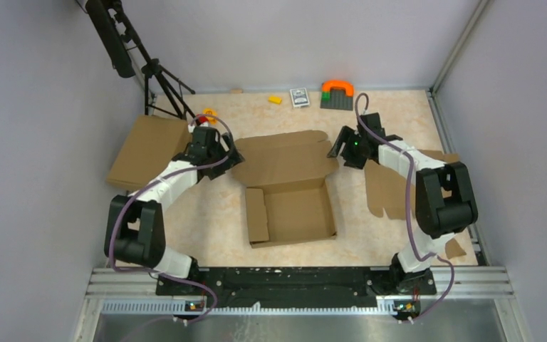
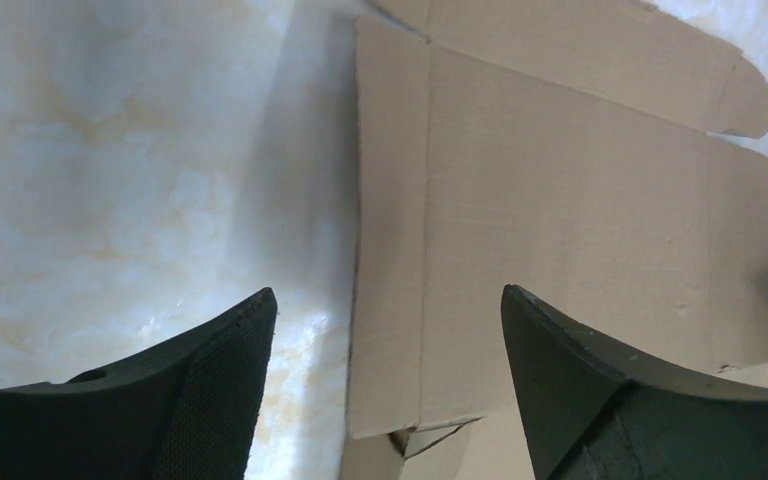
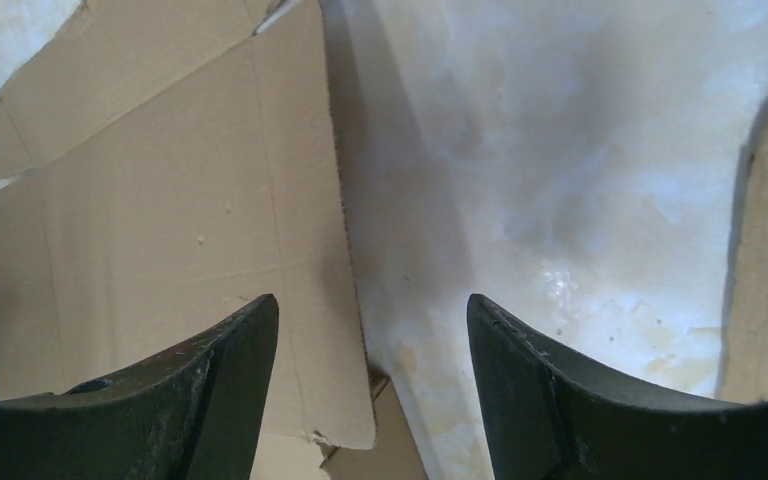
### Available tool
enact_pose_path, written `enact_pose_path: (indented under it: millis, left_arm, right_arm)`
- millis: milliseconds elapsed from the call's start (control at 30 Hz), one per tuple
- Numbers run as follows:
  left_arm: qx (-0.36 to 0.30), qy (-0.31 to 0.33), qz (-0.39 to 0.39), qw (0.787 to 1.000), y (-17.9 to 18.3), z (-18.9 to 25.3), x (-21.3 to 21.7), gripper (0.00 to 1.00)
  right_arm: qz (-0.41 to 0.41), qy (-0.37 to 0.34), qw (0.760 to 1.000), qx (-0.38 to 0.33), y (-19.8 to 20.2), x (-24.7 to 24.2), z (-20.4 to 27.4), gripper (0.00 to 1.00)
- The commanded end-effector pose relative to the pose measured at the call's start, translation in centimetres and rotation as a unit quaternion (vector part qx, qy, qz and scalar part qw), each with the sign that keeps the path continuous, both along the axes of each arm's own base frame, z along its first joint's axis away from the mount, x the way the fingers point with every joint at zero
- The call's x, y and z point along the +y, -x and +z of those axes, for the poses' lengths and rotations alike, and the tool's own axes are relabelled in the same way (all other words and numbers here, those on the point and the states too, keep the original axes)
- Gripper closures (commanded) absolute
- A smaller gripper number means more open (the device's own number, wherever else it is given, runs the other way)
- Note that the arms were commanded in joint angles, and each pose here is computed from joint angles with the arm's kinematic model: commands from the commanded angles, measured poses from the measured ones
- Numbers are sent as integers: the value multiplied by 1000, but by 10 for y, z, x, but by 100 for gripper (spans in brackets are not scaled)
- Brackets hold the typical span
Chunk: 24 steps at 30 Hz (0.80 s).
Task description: Fold the paper box
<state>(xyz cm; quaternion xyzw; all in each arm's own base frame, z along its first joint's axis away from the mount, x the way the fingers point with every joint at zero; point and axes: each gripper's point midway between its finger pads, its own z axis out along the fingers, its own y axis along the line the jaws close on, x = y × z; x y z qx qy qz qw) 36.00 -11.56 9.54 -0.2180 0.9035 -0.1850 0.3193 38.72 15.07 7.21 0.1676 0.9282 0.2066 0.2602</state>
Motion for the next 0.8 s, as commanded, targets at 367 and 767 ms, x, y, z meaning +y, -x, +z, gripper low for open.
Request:
enact_pose_path:
  millis: [367, 767]
  left_arm:
    - [-19, 22, -53, 998, -48, 12, -25, 49]
    - [-12, -31, -108, 994, -47, 15, -41, 82]
  right_arm:
    - [89, -73, 992, -52, -41, 42, 27, 49]
    - [120, 14, 990, -70, -44, 52, 39, 69]
